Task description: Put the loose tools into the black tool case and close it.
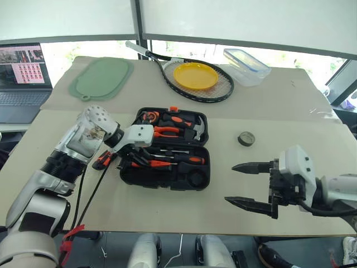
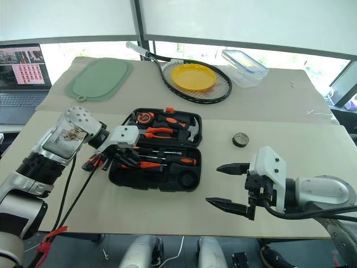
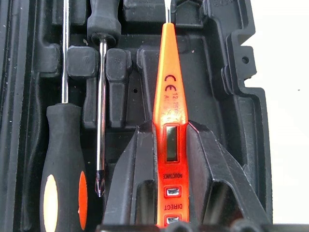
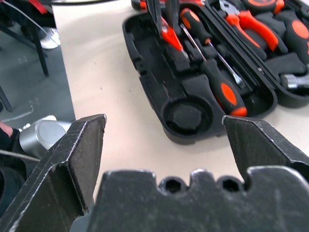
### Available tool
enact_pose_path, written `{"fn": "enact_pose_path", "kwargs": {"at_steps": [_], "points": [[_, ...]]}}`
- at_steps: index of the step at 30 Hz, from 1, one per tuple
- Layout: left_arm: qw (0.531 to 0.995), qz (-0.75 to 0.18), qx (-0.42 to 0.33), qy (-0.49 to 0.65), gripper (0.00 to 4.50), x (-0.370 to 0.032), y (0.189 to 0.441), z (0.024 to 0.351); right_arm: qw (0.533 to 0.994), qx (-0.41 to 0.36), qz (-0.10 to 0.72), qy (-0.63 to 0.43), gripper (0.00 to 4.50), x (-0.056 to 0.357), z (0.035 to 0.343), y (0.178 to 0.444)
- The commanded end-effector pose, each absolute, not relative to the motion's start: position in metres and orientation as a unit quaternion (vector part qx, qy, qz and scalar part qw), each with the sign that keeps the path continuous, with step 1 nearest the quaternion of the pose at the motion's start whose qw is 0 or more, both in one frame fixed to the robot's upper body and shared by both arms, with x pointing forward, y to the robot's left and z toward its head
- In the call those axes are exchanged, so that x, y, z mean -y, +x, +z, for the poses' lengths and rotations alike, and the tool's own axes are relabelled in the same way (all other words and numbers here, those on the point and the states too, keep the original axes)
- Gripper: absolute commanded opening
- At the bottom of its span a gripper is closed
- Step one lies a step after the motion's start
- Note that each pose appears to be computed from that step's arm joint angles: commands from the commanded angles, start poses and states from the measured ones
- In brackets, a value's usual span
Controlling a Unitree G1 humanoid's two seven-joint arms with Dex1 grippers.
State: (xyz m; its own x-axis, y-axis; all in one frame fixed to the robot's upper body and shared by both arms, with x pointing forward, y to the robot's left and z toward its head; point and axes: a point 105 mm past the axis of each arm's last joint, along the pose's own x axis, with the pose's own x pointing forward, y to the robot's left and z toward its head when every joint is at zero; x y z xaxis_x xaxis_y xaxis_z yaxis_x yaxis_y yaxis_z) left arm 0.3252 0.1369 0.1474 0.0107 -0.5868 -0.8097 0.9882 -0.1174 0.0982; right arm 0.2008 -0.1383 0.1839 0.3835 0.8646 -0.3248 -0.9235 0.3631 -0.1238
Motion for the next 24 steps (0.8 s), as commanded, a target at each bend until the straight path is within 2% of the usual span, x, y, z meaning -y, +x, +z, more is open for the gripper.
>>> {"fn": "enact_pose_path", "kwargs": {"at_steps": [1, 7, 18, 20, 21, 24], "points": [[0.600, -0.627, -0.284, 0.409, 0.41, -0.144, 0.333, 0.143, 0.820, -0.083, 0.547, -0.145, 4.50, 0.131, 0.191, 0.195], [0.609, -0.608, -0.291, 0.418, 0.41, -0.146, 0.345, 0.143, 0.824, -0.082, 0.542, -0.147, 4.50, 0.133, 0.192, 0.196], [0.595, -0.625, -0.311, 0.399, 0.41, -0.149, 0.336, 0.139, 0.825, -0.074, 0.540, -0.149, 4.50, 0.133, 0.194, 0.200], [0.596, -0.628, -0.308, 0.395, 1.41, -0.149, 0.334, 0.143, 0.824, -0.073, 0.541, -0.148, 4.50, 0.133, 0.194, 0.201], [0.597, -0.629, -0.306, 0.391, 1.66, -0.150, 0.332, 0.146, 0.824, -0.074, 0.542, -0.147, 4.50, 0.132, 0.194, 0.201], [0.605, -0.636, -0.297, 0.376, 2.80, -0.151, 0.326, 0.161, 0.822, -0.074, 0.545, -0.146, 4.50, 0.131, 0.192, 0.201]]}}
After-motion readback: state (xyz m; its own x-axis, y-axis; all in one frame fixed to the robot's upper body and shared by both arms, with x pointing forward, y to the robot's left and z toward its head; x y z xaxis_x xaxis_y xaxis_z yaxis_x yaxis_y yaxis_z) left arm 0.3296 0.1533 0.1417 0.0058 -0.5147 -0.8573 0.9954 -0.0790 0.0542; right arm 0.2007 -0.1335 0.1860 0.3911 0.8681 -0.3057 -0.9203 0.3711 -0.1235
